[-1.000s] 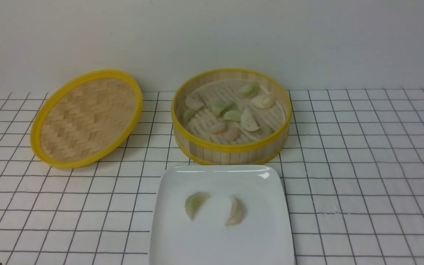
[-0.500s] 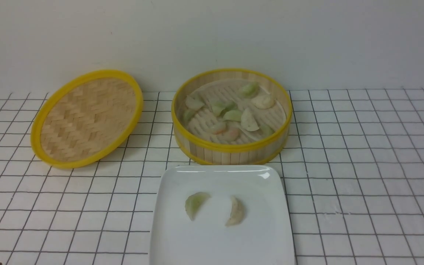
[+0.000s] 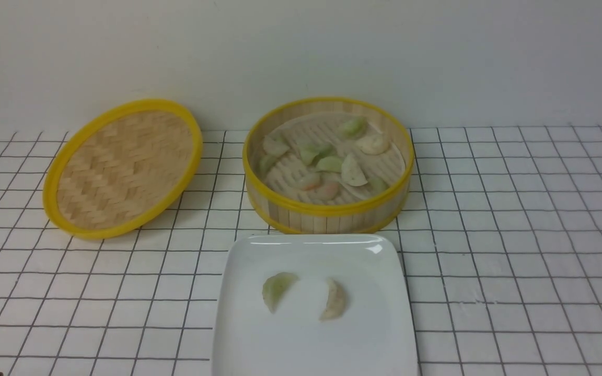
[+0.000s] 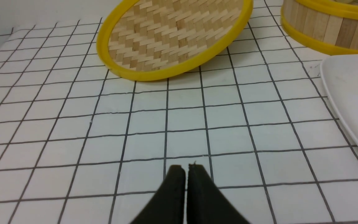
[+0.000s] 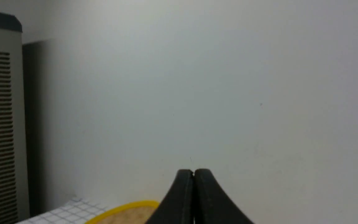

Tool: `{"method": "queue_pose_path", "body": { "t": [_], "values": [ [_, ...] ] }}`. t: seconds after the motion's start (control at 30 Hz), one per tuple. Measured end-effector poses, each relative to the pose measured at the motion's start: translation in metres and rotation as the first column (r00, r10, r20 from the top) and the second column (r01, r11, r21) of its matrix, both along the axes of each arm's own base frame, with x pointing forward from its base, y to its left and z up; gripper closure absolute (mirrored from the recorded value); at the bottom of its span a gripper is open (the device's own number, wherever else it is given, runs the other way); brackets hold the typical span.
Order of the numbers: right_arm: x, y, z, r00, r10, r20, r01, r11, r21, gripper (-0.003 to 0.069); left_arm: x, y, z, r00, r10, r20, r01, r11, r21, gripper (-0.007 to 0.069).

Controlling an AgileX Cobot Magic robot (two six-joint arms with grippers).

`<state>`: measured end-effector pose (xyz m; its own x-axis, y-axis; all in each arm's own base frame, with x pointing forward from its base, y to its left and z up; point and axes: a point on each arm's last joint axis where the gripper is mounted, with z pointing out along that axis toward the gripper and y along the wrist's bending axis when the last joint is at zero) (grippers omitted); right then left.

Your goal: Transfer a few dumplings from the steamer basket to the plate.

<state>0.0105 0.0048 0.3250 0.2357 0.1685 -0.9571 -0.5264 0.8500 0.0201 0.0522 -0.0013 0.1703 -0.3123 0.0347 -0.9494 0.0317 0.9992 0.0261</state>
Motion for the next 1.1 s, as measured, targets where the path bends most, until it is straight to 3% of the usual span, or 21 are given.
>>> {"method": "queue_pose_path", "body": {
  "t": [0.13, 0.3, 0.47, 0.57, 1.1],
  "values": [
    [0.011, 0.004, -0.022, 0.993, -0.099, -0.066, 0.097, 0.995, -0.039, 0.0673, 0.000, 0.000, 0.000, 1.000, 0.000, 0.000, 0.000, 1.000, 0.000, 0.0631],
    [0.033, 0.002, -0.082, 0.899, -0.363, -0.243, 0.335, 0.930, -0.151, 0.0673, 0.000, 0.000, 0.000, 1.000, 0.000, 0.000, 0.000, 1.000, -0.002, 0.0631],
    [0.042, -0.003, -0.128, 0.794, -0.481, -0.372, 0.422, 0.876, -0.231, 0.0673, 0.000, 0.000, 0.000, 1.000, 0.000, 0.000, 0.000, 1.000, -0.003, 0.0631],
    [0.043, -0.004, -0.145, 0.758, -0.501, -0.418, 0.430, 0.865, -0.258, 0.0673, 0.000, 0.000, 0.000, 1.000, 0.000, 0.001, 0.000, 1.000, -0.003, 0.0631],
    [0.043, -0.004, -0.144, 0.759, -0.501, -0.415, 0.432, 0.865, -0.255, 0.0673, 0.000, 0.000, 0.000, 1.000, 0.000, 0.001, 0.000, 1.000, -0.006, 0.0631]
  ]
}}
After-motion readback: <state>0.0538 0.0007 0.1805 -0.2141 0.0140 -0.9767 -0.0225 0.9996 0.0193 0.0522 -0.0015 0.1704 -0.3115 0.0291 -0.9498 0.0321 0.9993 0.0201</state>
